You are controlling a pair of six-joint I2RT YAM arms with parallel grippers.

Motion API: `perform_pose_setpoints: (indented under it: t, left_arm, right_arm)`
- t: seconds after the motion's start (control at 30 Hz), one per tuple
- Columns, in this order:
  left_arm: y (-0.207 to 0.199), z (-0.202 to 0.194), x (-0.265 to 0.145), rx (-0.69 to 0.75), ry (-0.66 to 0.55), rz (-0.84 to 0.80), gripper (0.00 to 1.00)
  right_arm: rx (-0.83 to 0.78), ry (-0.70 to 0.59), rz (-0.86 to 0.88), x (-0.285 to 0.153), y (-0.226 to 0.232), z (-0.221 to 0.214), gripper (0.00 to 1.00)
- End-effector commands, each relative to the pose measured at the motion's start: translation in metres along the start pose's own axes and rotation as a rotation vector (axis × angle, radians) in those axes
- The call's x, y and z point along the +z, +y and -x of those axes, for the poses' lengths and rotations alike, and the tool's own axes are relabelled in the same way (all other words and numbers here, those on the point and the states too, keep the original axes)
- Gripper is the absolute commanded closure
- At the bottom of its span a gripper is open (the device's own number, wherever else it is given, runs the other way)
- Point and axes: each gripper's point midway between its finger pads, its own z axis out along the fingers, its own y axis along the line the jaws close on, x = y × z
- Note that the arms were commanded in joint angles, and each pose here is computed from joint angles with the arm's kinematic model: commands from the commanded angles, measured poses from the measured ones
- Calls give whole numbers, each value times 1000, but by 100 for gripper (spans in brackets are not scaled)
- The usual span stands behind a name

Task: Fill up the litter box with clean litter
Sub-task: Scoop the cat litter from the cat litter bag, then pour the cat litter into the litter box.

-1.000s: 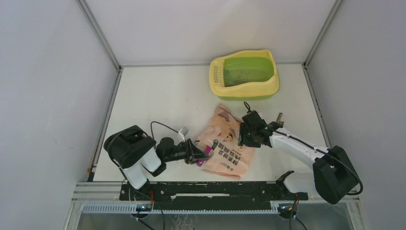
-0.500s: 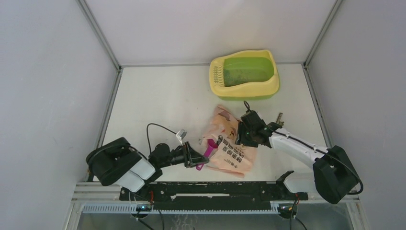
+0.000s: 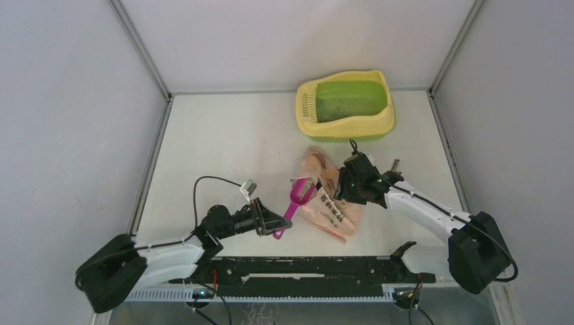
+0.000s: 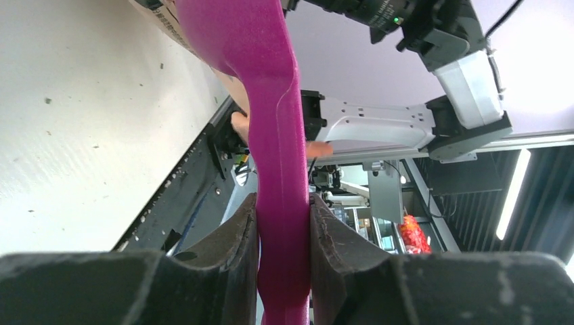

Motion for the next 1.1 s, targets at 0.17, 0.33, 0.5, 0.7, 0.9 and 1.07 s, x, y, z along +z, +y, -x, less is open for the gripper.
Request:
perform_pose_setpoints:
  t: [0.17,0.33,0.5,0.7,0.9,1.07]
  left_arm:
    - [51,-18,-38,56,-20,155,95]
    - [62,-21,-41,38,-21,165,95]
    - [34,-17,-33,53,-10,101,96]
    - [-27,5,-35,175,-53,131,95]
    - [-68,20,-22,208,-20,109,96]
    - [-105,32,-18,273,-11,117,95]
  right_arm:
    - [13,-61,33,-13,6,22,40]
    - [15,-56,33,-10,7,21,40]
    - [14,-56,28,-12,5,21,40]
    - [17,-57,24,-14,1,23,40]
    - [26,-66,50,-16,4,26,40]
    - [18,-52,50,-13,3,26,40]
